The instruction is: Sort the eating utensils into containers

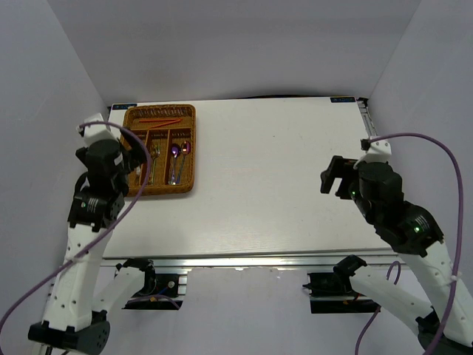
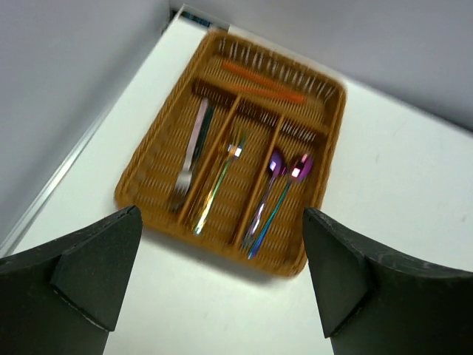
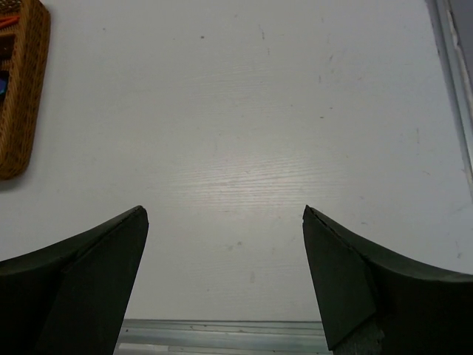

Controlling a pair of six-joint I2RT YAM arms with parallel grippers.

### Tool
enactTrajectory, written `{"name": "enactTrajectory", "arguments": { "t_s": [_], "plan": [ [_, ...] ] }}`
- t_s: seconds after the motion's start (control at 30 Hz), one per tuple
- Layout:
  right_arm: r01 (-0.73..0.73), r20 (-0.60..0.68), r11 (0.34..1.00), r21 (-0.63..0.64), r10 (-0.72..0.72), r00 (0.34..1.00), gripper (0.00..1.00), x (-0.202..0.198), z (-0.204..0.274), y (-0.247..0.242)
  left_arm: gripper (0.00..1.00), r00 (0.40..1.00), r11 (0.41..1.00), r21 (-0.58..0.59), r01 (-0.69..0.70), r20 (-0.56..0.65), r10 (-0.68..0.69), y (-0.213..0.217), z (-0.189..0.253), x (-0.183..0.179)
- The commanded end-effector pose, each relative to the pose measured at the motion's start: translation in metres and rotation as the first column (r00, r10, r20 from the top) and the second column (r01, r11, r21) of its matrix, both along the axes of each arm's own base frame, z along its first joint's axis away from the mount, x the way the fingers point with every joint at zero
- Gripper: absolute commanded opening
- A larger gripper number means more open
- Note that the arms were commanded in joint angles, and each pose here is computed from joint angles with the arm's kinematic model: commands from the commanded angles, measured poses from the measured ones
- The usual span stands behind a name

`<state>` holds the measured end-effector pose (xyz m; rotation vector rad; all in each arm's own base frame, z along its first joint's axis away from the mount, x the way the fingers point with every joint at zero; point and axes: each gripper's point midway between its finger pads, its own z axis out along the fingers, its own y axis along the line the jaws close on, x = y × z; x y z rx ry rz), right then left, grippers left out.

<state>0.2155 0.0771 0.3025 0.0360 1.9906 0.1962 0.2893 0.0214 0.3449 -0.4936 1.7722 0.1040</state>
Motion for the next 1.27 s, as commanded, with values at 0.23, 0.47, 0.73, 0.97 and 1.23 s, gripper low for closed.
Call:
{"name": "enactTrajectory", "arguments": {
  "t_s": [0.23, 0.47, 0.73, 0.97, 1.23],
  "plan": [
    [-0.019, 0.047, 0.999, -0.049, 0.021, 0.999, 0.89, -0.042, 0.001, -0.034, 0.98, 0.999, 0.999, 0.034, -0.034, -0.028, 0.035, 0.026, -0.030, -0.105],
    [0.001, 0.080, 0.999, -0.035, 0.002, 0.997, 0.89, -0.051, 0.011, -0.044, 0.98, 0.999, 0.999, 0.012, -0.051, 0.006, 0.051, 0.031, -0.030, -0.130],
    [-0.056, 0.053, 0.998, 0.025, 0.054, 0.997, 0.89, -0.056, 0.000, -0.031, 0.98, 1.000, 1.000, 0.002, -0.028, 0.013, 0.028, 0.028, -0.032, -0.130],
    [-0.068, 0.041, 0.997, 0.034, 0.066, 0.997, 0.89, -0.049, -0.009, -0.022, 0.98, 1.000, 1.000, -0.002, -0.015, -0.002, 0.015, 0.024, -0.036, -0.126],
    [-0.084, 0.017, 0.996, 0.036, 0.084, 0.996, 0.90, -0.040, -0.020, -0.011, 0.98, 1.000, 1.000, -0.006, -0.004, -0.003, 0.004, 0.022, -0.038, -0.123]
  ]
}}
